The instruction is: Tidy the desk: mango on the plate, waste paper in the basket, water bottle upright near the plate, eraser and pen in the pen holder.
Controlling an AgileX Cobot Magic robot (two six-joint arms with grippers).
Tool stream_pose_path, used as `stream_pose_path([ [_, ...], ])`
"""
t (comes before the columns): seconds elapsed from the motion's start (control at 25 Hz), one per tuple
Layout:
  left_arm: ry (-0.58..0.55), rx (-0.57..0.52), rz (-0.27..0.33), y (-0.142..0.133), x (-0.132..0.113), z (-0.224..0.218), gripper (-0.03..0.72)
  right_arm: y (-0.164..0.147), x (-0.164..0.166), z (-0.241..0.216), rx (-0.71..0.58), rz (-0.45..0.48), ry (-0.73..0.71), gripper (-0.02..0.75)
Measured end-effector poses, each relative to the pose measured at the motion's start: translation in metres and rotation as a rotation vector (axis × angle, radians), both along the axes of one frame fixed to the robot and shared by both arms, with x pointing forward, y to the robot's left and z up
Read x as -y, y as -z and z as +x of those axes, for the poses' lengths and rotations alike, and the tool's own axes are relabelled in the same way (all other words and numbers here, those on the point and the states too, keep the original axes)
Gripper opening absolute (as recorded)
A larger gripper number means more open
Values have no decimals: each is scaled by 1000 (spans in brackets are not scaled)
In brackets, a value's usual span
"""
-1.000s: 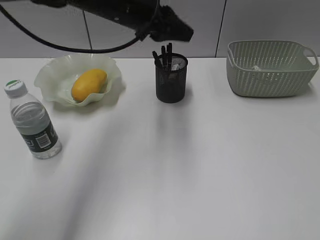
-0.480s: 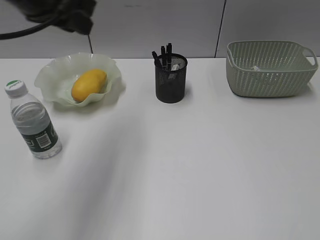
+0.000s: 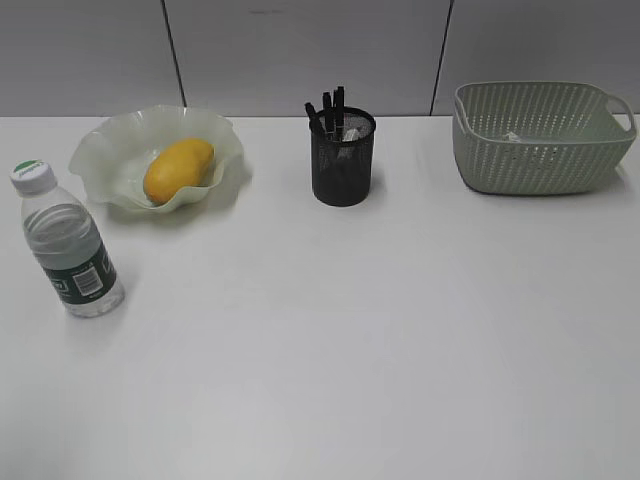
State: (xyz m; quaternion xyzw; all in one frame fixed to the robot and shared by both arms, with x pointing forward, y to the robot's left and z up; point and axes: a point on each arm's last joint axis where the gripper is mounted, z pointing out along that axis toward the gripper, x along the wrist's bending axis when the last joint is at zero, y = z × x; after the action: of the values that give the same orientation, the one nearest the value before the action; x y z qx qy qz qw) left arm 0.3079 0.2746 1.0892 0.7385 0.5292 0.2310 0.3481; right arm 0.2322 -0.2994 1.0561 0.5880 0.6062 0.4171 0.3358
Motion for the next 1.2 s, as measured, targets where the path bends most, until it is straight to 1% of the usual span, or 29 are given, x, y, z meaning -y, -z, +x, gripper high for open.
stream_pose_path([
  [0.08, 0, 93, -35, 8, -15, -26, 244, 0, 0, 0, 0, 0, 0, 393],
  [0.2, -3, 208, -81, 14, -30, -53, 244, 0, 0, 0, 0, 0, 0, 393],
  [0.28, -9, 265, -107, 19, -39, -67, 239, 0, 0, 0, 1, 0, 0, 393],
  [0.44, -10, 272, -114, 25, -42, -73, 230, 0, 0, 0, 3, 0, 0, 393],
  [0.72, -4, 265, -123, 25, -41, -73, 230, 0, 0, 0, 3, 0, 2, 393],
  [0.8, -42, 267, -119, 25, -41, -74, 230, 0, 0, 0, 3, 0, 33, 393],
  [1.0, -286, 280, -87, 25, -39, -77, 230, 0, -1, 0, 4, 0, 198, 393],
  [1.08, -325, 281, -83, 25, -38, -78, 230, 0, -2, 0, 4, 0, 238, 393],
  [1.2, -353, 283, -79, 25, -38, -78, 230, 0, -2, 0, 3, 0, 263, 393],
])
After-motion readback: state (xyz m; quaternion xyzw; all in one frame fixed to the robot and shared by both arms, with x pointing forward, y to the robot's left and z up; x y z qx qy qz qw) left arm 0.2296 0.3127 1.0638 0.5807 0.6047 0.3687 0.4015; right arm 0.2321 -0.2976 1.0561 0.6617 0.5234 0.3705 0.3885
